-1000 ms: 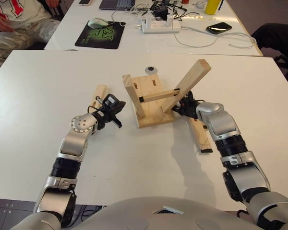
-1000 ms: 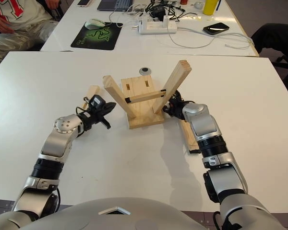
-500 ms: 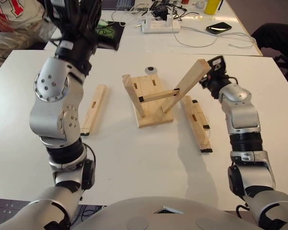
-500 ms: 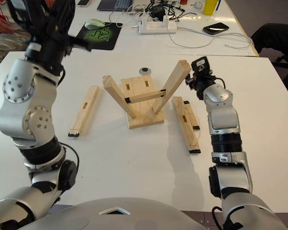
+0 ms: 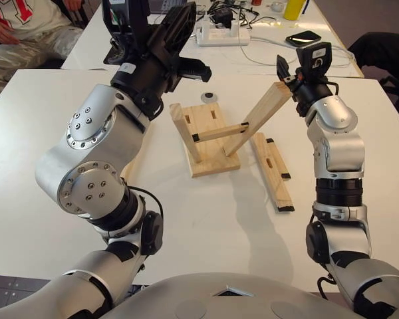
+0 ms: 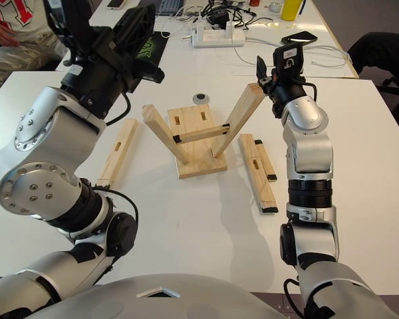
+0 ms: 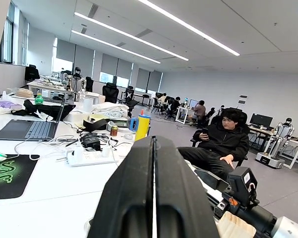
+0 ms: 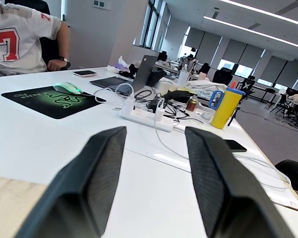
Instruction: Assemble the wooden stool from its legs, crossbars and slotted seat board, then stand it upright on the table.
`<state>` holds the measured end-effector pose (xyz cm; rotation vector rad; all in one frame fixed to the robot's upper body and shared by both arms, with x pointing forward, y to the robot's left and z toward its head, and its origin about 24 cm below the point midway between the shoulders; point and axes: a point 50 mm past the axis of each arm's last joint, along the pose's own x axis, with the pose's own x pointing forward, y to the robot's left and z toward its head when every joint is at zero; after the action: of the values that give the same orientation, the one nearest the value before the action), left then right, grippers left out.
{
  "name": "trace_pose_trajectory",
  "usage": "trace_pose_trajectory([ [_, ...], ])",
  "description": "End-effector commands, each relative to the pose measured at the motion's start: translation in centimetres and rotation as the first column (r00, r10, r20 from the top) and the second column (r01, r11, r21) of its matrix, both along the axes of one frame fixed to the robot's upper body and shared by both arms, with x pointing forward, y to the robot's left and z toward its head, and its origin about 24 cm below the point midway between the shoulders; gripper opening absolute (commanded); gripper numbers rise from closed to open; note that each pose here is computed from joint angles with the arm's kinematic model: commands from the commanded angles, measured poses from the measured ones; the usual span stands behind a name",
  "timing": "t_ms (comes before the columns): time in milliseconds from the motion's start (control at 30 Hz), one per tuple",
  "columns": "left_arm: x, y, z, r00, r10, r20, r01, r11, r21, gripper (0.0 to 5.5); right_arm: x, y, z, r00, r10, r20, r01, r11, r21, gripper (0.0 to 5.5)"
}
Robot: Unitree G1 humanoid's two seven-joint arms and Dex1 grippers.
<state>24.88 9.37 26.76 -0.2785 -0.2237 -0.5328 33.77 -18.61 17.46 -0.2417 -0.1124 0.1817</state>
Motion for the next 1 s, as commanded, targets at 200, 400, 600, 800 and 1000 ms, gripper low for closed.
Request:
trace_pose_trajectory([
  [200,-0.5,0.5,2.7,0.989,0.019,0.145,-0.032,0.996,0.087,0.00,-0.3,0.5,-0.2,1.000,0.008,-0.003,-0.008,1.000,-0.004,2.19],
  [400,-0.4,1.1,-2.9,0.999,0.031,-0.043,-0.026,0.992,0.123,0.00,-0.5,0.4,-0.7,1.000,0.008,-0.012,-0.008,1.000,-0.016,2.19],
  [600,1.0,-0.5,-11.4,0.960,0.058,-0.276,0.012,0.969,0.246,0.00,-0.5,0.6,-1.0,1.000,0.020,-0.025,-0.020,1.000,-0.022,2.19],
  [800,1.7,0.5,-4.3,0.994,0.106,0.019,-0.107,0.976,0.187,0.00,-0.3,0.5,-0.9,0.999,0.019,-0.025,-0.020,0.999,-0.027,2.19],
  [1000,2.2,1.5,2.0,0.973,0.104,0.207,-0.136,0.980,0.143,0.00,-0.5,0.5,-1.1,1.000,0.008,-0.020,-0.008,1.000,-0.021,2.19],
])
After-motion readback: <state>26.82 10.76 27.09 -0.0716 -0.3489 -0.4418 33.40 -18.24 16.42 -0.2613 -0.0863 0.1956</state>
